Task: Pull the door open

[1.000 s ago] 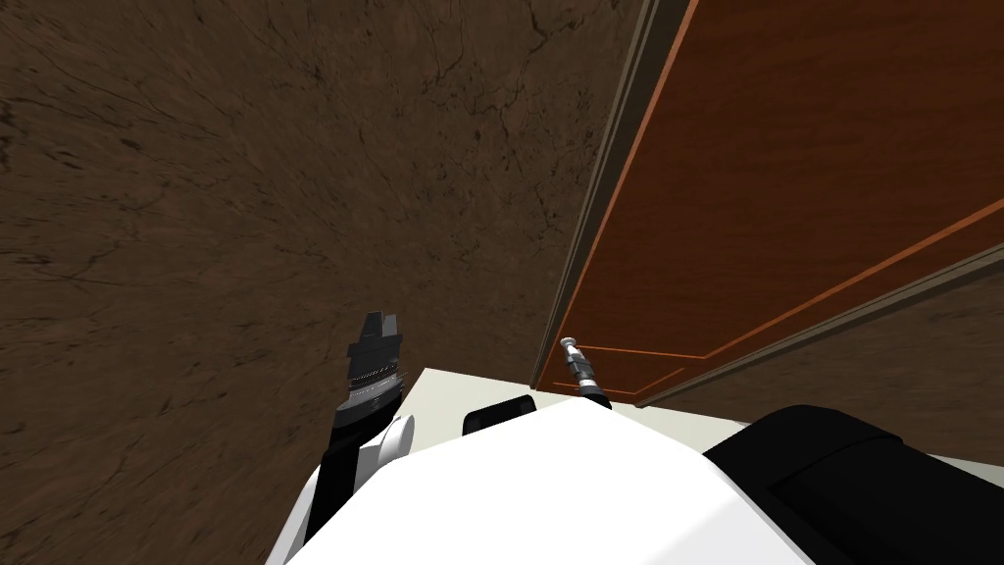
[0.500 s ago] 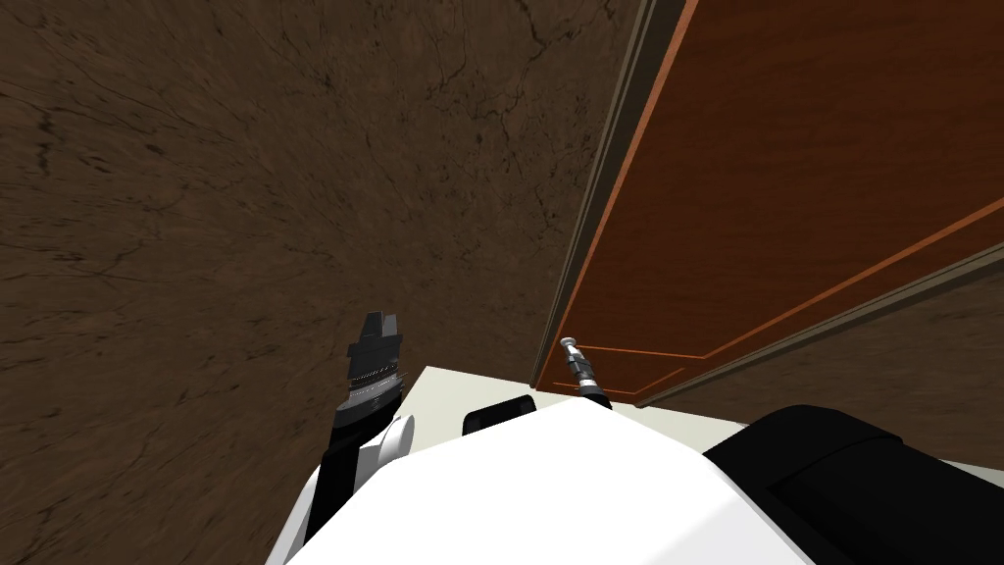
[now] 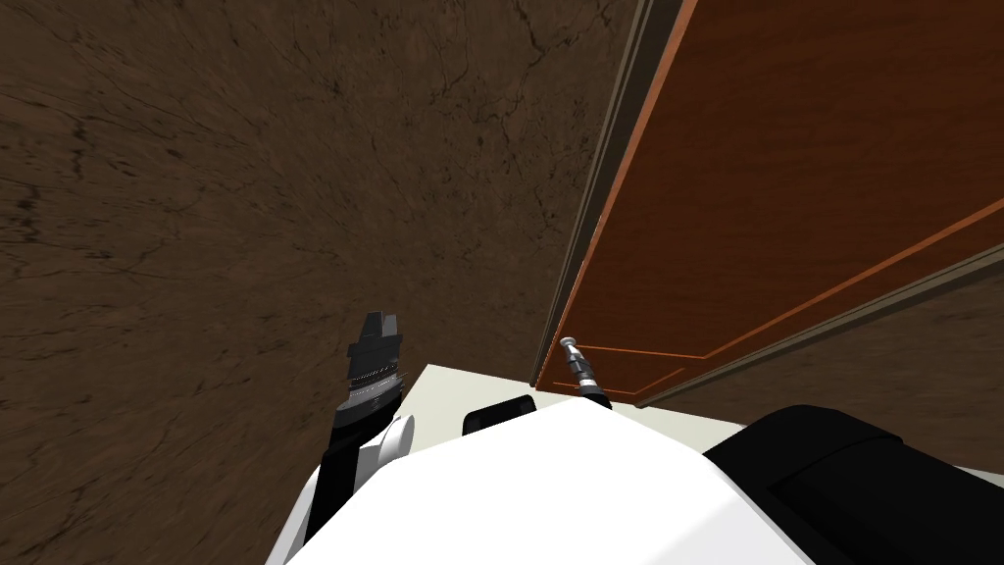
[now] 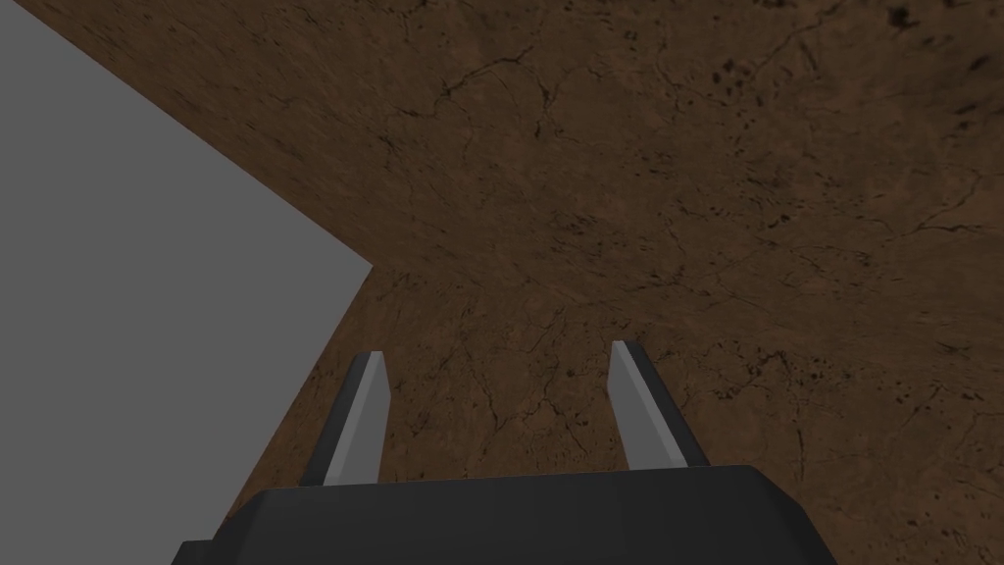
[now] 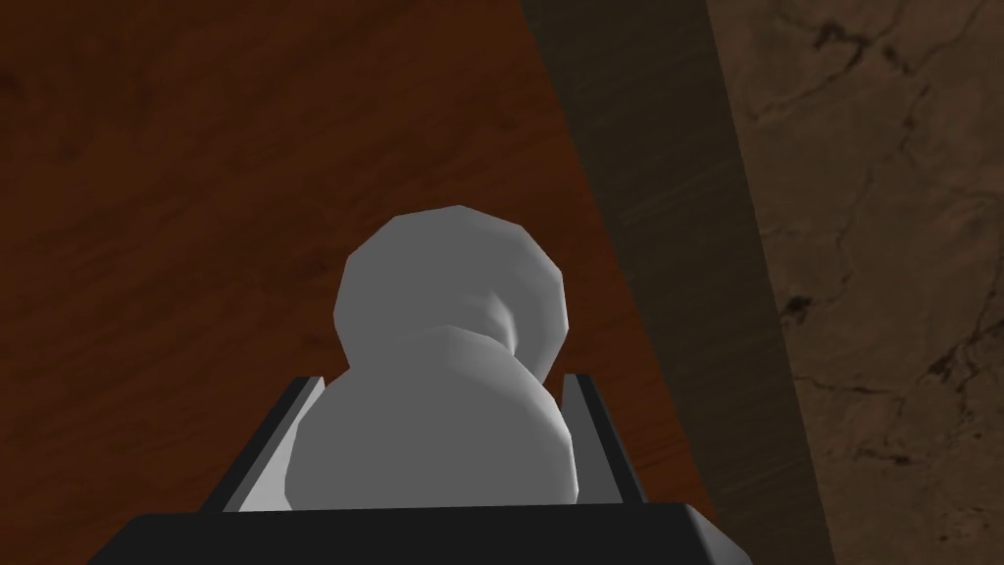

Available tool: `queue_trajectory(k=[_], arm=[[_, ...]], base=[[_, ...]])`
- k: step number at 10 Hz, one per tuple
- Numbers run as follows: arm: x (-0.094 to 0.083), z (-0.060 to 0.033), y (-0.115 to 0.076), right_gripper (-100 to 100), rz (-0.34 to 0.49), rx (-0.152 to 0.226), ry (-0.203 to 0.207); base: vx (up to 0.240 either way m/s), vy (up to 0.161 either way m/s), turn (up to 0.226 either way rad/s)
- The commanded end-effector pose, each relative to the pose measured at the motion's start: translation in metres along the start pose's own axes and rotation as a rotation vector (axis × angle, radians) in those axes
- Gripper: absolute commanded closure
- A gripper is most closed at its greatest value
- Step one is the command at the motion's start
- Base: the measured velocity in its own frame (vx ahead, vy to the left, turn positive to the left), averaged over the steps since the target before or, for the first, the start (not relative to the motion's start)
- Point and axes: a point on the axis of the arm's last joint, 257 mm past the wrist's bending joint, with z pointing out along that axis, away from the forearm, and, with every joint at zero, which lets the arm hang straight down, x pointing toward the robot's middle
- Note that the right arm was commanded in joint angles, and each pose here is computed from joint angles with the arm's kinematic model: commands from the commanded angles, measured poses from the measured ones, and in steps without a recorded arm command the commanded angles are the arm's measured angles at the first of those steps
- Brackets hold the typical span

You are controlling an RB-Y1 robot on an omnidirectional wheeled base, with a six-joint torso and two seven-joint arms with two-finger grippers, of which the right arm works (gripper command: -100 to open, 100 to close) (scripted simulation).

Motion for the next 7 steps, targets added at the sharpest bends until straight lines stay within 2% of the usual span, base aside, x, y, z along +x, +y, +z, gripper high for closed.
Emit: queue_trajectory(k=[1,7], arm=[[0.0023,-0.0008,0.0014,100,0.056,0.000,0.003],[0.0016,-0.0001,0.0012,100,0.214,0.000,0.001]], base=[[-0.018,0.000,0.022],[-0.025,-0.003,0.022]])
